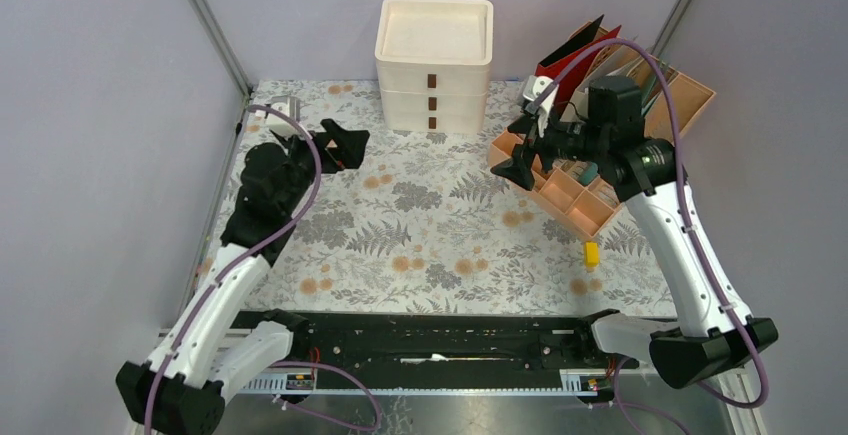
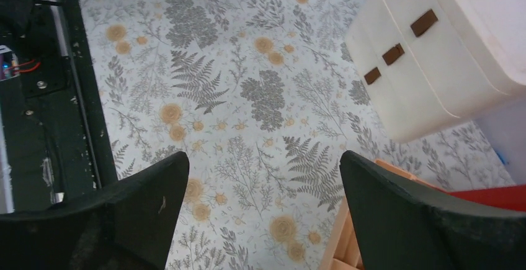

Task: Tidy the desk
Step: Reset both arms

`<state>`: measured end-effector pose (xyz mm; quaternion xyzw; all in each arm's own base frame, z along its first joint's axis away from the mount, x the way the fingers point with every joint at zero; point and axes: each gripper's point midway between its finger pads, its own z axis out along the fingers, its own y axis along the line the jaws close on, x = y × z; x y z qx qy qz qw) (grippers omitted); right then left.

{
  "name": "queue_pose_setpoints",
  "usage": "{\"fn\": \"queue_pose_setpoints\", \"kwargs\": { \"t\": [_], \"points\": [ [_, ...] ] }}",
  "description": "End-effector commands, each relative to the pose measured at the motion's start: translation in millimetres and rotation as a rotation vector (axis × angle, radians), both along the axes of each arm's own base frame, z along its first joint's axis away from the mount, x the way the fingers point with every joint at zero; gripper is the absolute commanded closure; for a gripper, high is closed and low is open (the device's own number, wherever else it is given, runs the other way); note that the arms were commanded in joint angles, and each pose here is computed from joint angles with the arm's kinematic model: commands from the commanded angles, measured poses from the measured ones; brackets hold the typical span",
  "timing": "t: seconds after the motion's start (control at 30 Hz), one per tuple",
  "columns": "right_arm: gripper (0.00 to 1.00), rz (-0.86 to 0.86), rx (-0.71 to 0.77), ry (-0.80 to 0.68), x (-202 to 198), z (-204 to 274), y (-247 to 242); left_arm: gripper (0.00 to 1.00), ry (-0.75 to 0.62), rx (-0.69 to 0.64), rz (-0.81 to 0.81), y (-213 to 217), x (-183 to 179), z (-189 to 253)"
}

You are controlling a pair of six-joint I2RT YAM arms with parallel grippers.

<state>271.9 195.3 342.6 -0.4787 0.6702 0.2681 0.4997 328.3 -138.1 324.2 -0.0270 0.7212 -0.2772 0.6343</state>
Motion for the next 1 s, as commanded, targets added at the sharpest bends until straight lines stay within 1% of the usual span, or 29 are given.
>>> {"fn": "queue_pose_setpoints", "kwargs": {
  "t": [0.0,0.1,0.2,0.33,0.4,0.53,0.6,0.7,0.77,0.87,0.97],
  "points": [
    [0.0,0.109,0.038,0.056,-3.9,0.8,14.1,0.01,-0.084,0.069,-0.018,9.8,-25.3,32.4],
    [0.0,0.099,0.026,0.042,9.5,0.8,15.7,0.01,-0.129,0.046,-0.04,7.9,-33.2,47.8],
    [0.01,0.093,0.037,0.079,16.7,0.6,19.5,0.01,-0.152,0.035,-0.074,1.8,-34.7,54.7],
    [0.0,0.078,0.084,0.133,15.7,12.7,23.6,0.01,-0.133,0.004,-0.123,-9.6,-30.7,50.1],
    [0.0,0.031,0.092,0.121,18.1,22.7,20.0,0.01,-0.102,-0.008,-0.137,-13.6,-28.4,45.4],
    [0.0,-0.189,0.145,0.088,36.9,51.5,1.8,0.01,-0.05,0.02,-0.112,-9.5,-25.1,49.7],
    [0.0,-0.265,0.161,0.067,39.8,64.0,-7.9,0.01,-0.052,0.063,-0.096,-4.4,-25.8,60.6],
    [0.0,-0.244,0.172,0.034,25.4,80.0,-10.4,0.01,-0.065,0.102,-0.031,10.2,-28.2,83.9],
    [0.0,-0.253,0.186,0.003,19.1,92.7,-13.9,0.01,-0.103,0.109,-0.022,14.6,-35.7,105.2],
    [0.0,-0.329,0.204,-0.05,15.7,111.0,-27.8,0.01,-0.165,0.116,-0.016,20.4,-49.5,131.6],
    [0.0,-0.443,0.233,-0.096,15.6,129.8,-45.6,0.01,-0.192,0.123,0.009,29.0,-60.4,145.8]
  ]
}}
